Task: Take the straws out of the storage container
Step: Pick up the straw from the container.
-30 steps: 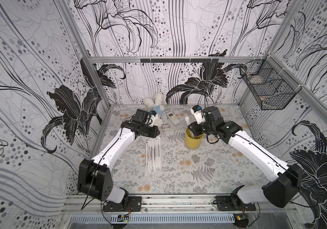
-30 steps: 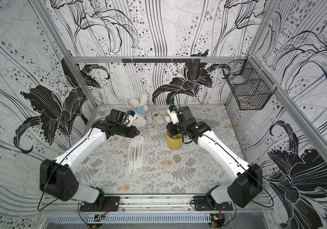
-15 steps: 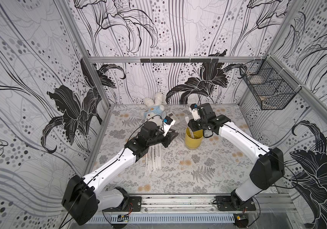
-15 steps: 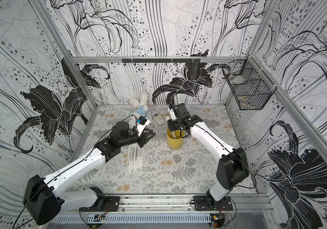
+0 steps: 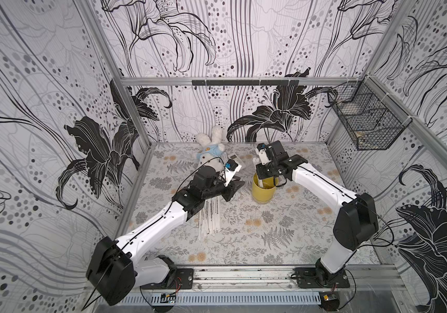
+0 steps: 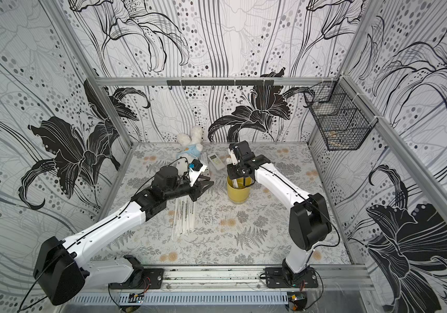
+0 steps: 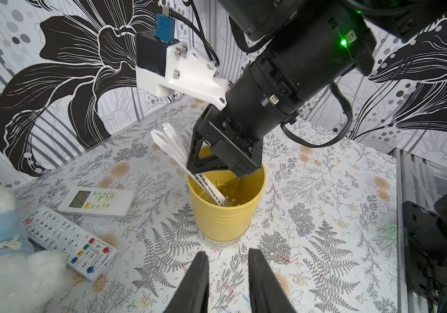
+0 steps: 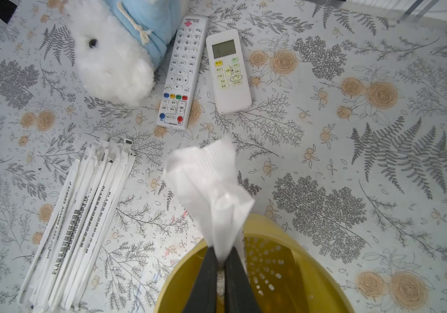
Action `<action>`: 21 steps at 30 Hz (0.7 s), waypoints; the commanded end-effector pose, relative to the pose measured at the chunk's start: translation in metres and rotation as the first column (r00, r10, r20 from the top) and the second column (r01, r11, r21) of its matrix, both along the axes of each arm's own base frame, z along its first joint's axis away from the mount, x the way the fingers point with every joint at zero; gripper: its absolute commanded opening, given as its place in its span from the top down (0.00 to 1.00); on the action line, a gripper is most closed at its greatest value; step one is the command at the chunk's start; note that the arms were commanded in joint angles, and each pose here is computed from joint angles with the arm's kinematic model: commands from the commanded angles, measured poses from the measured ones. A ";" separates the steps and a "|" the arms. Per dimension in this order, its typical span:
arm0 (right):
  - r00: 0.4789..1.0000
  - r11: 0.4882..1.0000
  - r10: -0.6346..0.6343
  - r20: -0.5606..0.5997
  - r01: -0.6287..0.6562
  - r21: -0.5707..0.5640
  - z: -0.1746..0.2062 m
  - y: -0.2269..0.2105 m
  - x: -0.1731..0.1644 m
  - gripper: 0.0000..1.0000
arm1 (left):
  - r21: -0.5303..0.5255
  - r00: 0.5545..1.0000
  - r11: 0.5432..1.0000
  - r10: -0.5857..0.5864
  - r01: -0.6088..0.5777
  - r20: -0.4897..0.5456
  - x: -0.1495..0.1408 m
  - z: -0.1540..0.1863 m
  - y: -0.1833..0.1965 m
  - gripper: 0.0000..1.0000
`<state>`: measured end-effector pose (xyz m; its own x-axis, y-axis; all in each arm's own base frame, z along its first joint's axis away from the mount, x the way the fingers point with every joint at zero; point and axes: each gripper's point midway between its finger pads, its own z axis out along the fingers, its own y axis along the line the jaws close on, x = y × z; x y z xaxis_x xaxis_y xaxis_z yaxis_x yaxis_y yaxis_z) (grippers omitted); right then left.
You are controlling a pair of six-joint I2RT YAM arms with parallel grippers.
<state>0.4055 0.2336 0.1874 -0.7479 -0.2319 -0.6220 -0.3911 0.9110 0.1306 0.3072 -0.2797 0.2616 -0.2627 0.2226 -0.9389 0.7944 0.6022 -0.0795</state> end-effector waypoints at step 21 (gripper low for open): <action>0.981 0.997 -0.059 0.186 0.047 0.066 0.114 -0.024 -0.029 1.00 | -0.099 0.998 0.994 0.046 -0.042 0.038 0.002 0.040 -0.001 0.70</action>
<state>0.3874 0.2147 0.2620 -0.6687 -0.1838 -0.7204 -0.3752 0.9200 0.1136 0.3063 -0.2827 0.2691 -0.2675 0.1882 -0.9450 0.7889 0.6059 -0.1027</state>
